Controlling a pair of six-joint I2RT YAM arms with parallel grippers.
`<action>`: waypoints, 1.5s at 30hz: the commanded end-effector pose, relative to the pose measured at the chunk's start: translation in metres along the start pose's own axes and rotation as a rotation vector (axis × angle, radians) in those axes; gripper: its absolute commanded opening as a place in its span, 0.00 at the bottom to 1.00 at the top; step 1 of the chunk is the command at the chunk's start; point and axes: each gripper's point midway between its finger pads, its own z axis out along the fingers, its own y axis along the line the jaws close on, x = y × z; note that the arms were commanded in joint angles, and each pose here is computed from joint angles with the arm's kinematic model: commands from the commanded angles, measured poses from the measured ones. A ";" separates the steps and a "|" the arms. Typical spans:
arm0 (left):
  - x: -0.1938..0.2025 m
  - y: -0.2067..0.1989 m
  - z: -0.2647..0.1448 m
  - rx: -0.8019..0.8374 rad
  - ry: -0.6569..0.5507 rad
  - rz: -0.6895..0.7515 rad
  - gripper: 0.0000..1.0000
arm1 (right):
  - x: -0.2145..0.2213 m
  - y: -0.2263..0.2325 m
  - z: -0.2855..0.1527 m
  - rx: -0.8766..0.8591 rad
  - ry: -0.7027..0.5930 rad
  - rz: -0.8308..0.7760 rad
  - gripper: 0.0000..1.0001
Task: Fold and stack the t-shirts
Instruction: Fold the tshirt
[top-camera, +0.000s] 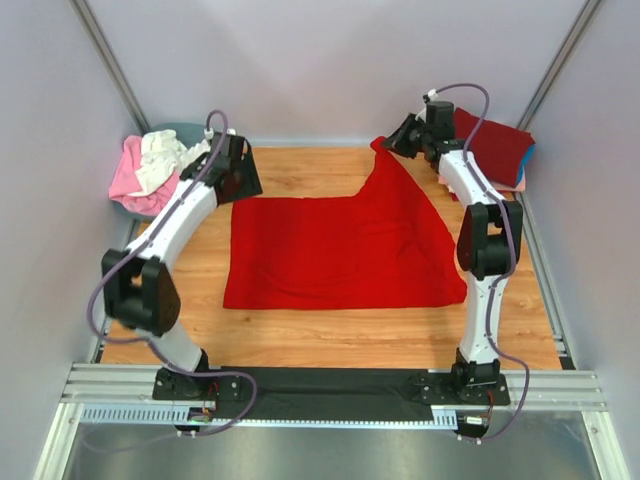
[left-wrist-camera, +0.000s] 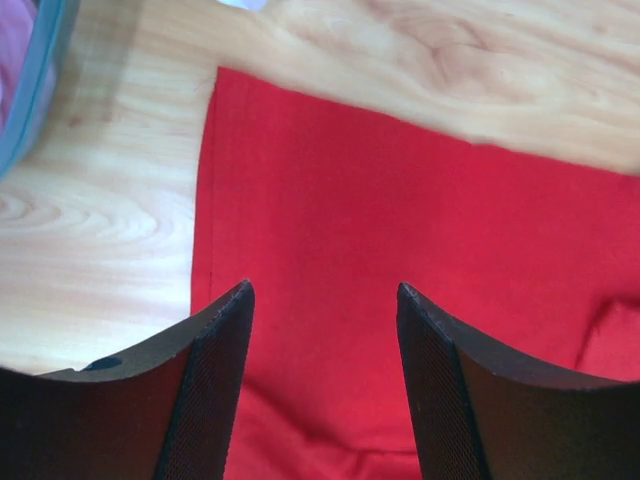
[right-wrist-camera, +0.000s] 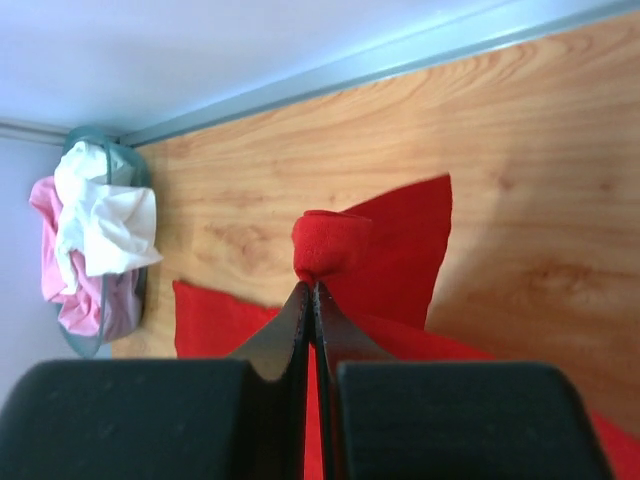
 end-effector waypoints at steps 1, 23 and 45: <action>-0.036 0.000 0.033 -0.032 -0.016 0.009 0.66 | -0.007 0.034 -0.034 -0.103 -0.036 -0.057 0.00; -0.012 0.051 0.177 -0.227 0.201 -0.004 0.68 | 0.054 0.065 -0.108 -0.247 0.058 -0.109 0.00; 0.013 0.069 0.198 -0.303 0.321 -0.039 0.19 | 0.091 0.059 -0.133 -0.245 0.097 -0.112 0.00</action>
